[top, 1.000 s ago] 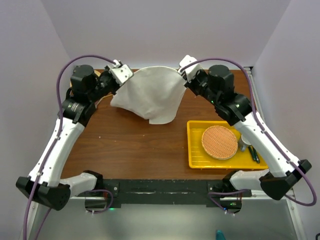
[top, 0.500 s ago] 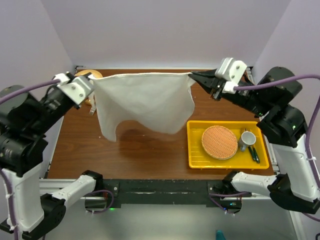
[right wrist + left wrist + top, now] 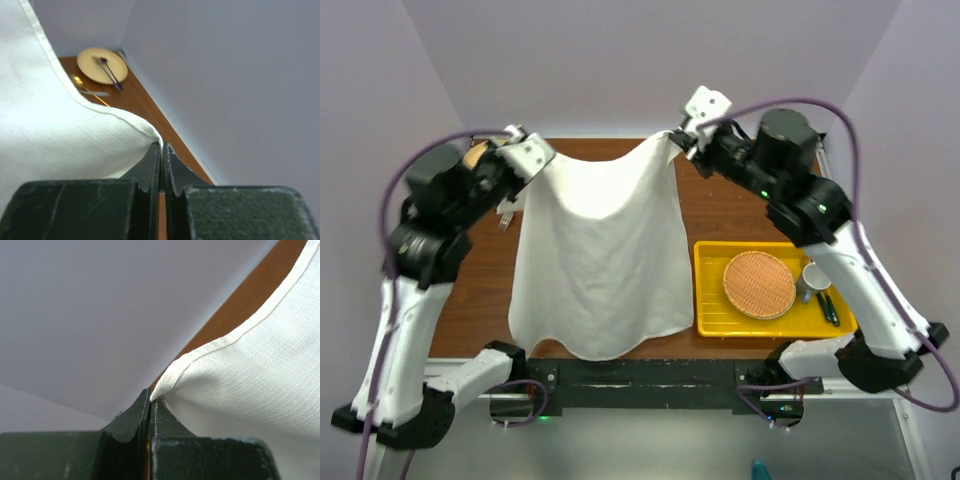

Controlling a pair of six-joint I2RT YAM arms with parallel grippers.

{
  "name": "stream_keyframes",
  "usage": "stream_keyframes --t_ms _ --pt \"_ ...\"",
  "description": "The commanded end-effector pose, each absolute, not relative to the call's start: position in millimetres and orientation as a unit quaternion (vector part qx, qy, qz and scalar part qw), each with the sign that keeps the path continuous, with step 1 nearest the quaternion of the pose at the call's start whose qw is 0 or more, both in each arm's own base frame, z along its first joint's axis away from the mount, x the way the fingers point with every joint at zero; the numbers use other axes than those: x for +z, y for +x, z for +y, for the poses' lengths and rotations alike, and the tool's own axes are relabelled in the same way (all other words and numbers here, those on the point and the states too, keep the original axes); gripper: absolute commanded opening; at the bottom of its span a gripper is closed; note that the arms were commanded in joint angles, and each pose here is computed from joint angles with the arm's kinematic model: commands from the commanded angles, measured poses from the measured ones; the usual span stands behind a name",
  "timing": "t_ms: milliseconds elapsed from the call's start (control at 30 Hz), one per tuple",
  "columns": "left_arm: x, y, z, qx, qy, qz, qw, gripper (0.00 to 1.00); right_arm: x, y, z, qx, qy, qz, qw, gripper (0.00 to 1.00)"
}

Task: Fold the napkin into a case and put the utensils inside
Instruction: Flatten out the crumpled napkin at the center of the board, then pick up the flattened napkin from the center of the board.

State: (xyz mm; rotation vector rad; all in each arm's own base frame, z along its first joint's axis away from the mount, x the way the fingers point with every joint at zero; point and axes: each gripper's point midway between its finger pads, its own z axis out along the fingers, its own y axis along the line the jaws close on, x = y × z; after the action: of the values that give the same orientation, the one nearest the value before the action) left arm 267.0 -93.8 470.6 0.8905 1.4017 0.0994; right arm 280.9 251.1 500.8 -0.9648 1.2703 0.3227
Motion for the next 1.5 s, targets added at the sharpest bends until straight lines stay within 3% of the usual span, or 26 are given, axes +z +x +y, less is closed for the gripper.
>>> stream_keyframes --t_ms 0,167,233,267,300,333,367,433,533,700,833,967,1200,1467 --pt "396 364 -86 0.082 0.367 0.685 0.624 0.0 442 377 226 0.046 -0.347 0.662 0.663 0.0" --pt "336 466 -75 0.062 0.354 0.715 0.599 0.0 363 446 216 0.011 -0.331 0.705 0.627 0.0" --pt "322 494 -78 0.061 0.346 0.716 0.604 0.22 316 474 221 -0.007 -0.334 0.733 0.592 0.0" --pt "289 516 -79 0.055 0.343 0.738 0.579 0.32 303 484 219 -0.016 -0.327 0.746 0.579 0.06" --pt "297 530 -71 0.057 0.312 0.749 0.581 0.44 306 499 215 -0.032 -0.302 0.756 0.579 0.18" --pt "289 540 -66 0.056 0.297 0.765 0.569 0.49 270 511 214 -0.043 -0.306 0.784 0.539 0.44" --pt "265 553 -60 0.052 0.282 0.789 0.543 0.62 261 520 203 -0.057 -0.292 0.797 0.526 0.56" --pt "268 557 -41 0.044 0.238 0.812 0.532 0.75 254 527 196 -0.056 -0.285 0.814 0.503 0.78" --pt "252 538 -27 0.013 0.232 0.829 0.509 0.77 244 516 191 -0.031 -0.303 0.826 0.474 0.84" --pt "215 472 -11 -0.036 0.266 0.854 0.447 0.74 215 469 207 0.051 -0.362 0.847 0.385 0.86" --pt "187 417 -5 -0.091 0.302 0.865 0.39 0.73 175 414 210 0.116 -0.405 0.869 0.261 0.9" --pt "163 391 18 -0.114 0.284 0.875 0.375 0.73 154 403 205 0.115 -0.397 0.879 0.239 0.89" --pt "181 470 52 -0.082 0.165 0.882 0.433 0.66 127 480 194 0.077 -0.292 0.914 0.27 0.74" --pt "197 533 78 -0.052 0.08 0.864 0.494 0.67 93 553 170 0.052 -0.213 0.923 0.316 0.56"
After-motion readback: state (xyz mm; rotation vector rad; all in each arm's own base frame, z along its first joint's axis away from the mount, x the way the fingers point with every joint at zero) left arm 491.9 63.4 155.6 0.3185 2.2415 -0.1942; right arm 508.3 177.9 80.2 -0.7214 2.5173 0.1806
